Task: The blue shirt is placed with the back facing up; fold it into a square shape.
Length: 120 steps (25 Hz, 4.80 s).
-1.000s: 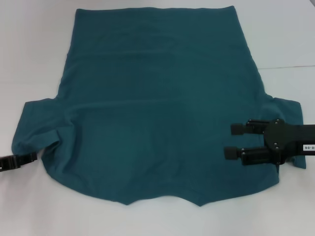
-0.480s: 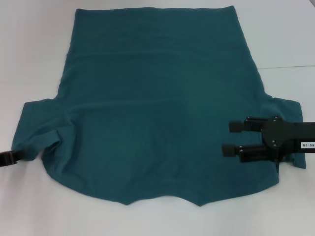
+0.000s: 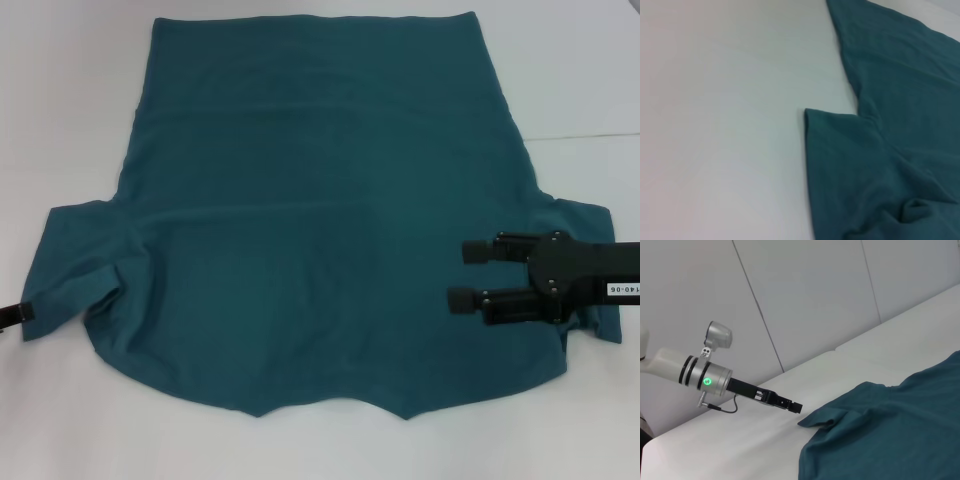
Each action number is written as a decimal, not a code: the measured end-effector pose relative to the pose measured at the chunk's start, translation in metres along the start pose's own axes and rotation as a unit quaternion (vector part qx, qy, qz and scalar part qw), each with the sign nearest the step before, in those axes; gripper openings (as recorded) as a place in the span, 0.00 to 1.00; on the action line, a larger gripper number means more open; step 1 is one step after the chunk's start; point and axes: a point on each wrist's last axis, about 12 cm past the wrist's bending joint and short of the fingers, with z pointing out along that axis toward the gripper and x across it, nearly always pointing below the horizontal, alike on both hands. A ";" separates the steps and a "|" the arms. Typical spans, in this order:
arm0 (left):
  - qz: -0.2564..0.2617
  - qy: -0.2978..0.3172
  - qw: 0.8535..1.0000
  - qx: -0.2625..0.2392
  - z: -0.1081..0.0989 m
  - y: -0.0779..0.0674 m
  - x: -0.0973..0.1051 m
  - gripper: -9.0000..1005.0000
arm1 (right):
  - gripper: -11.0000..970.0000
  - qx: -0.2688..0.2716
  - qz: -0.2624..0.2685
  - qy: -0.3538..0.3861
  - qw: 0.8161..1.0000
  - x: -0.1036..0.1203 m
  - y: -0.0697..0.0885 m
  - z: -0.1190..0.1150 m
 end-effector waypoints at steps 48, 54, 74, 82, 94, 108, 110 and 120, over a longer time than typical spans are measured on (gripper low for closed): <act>0.029 0.035 0.999 -0.016 0.022 -0.021 0.005 0.60 | 0.96 0.004 -0.002 -0.001 1.000 -0.002 -0.001 0.003; 0.046 0.047 0.998 -0.008 0.029 -0.029 0.005 0.60 | 0.96 0.004 -0.002 -0.001 1.000 -0.002 -0.001 0.003; 0.065 0.028 0.998 -0.005 0.038 -0.044 -0.006 0.16 | 0.96 0.007 0.001 -0.001 1.000 -0.004 -0.003 0.004; 0.070 0.011 0.998 0.000 0.036 -0.046 -0.013 0.08 | 0.96 0.010 0.000 -0.003 1.000 -0.005 -0.004 0.005; 0.092 -0.015 0.996 0.012 0.036 -0.052 -0.022 0.08 | 0.96 0.015 0.002 -0.004 1.000 -0.005 -0.005 0.005; 0.099 -0.019 0.995 -0.002 0.030 -0.044 -0.020 0.08 | 0.96 0.017 0.002 -0.010 1.000 -0.004 -0.005 0.006; 0.099 -0.019 0.995 -0.009 0.028 -0.039 -0.017 0.18 | 0.96 0.016 0.002 -0.010 1.000 -0.005 -0.005 0.006; 0.122 -0.021 0.992 -0.028 0.030 -0.037 -0.011 0.65 | 0.96 0.011 0.005 -0.012 1.000 -0.007 -0.004 0.009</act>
